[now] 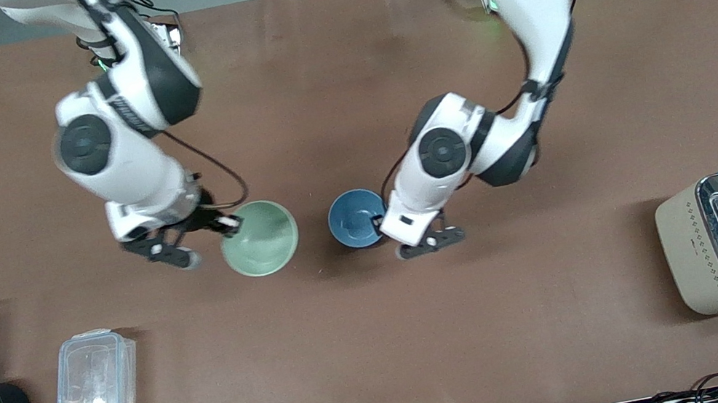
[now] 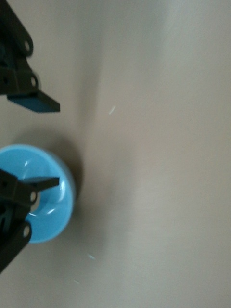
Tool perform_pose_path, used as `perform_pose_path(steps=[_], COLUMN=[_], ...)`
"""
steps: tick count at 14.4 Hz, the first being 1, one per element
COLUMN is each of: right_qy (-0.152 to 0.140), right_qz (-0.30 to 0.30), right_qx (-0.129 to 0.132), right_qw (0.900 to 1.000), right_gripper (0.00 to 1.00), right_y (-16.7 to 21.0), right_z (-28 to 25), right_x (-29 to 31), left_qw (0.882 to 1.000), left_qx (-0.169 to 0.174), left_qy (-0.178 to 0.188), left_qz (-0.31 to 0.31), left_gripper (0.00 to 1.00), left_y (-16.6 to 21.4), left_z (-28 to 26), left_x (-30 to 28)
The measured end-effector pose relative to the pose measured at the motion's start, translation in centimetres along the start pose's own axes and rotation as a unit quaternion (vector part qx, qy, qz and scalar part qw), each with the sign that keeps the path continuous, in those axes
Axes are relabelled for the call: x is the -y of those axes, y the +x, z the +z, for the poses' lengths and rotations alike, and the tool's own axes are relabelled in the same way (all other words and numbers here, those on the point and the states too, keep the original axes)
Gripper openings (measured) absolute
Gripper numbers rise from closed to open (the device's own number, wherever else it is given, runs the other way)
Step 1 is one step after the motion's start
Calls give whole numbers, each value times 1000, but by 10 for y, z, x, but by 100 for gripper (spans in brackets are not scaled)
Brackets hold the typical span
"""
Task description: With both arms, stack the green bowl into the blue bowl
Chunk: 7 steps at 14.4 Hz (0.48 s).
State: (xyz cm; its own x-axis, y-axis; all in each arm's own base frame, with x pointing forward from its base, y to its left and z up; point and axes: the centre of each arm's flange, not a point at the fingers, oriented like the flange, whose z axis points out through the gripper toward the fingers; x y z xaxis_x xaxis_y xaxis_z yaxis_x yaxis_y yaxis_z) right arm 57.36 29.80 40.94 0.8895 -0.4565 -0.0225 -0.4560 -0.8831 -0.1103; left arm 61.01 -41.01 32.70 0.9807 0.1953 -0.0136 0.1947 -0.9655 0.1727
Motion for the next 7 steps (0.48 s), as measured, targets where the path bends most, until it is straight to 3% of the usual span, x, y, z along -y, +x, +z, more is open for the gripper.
perform_pose_path(steps=[3,7], right_qy=[-2,-10], right_qz=[5,4], right_qx=[2,2], right_qw=[1000,1000], right_gripper=[5,5], right_y=[-46,-120], right_z=[28,73], right_x=[38,80], left_qw=[999,998], left_qx=[-29,-45], left_qy=[12,33], left_qz=[-6,-8], left_gripper=[98,100], left_y=[52,82], left_z=[-105,-196], left_x=[68,152])
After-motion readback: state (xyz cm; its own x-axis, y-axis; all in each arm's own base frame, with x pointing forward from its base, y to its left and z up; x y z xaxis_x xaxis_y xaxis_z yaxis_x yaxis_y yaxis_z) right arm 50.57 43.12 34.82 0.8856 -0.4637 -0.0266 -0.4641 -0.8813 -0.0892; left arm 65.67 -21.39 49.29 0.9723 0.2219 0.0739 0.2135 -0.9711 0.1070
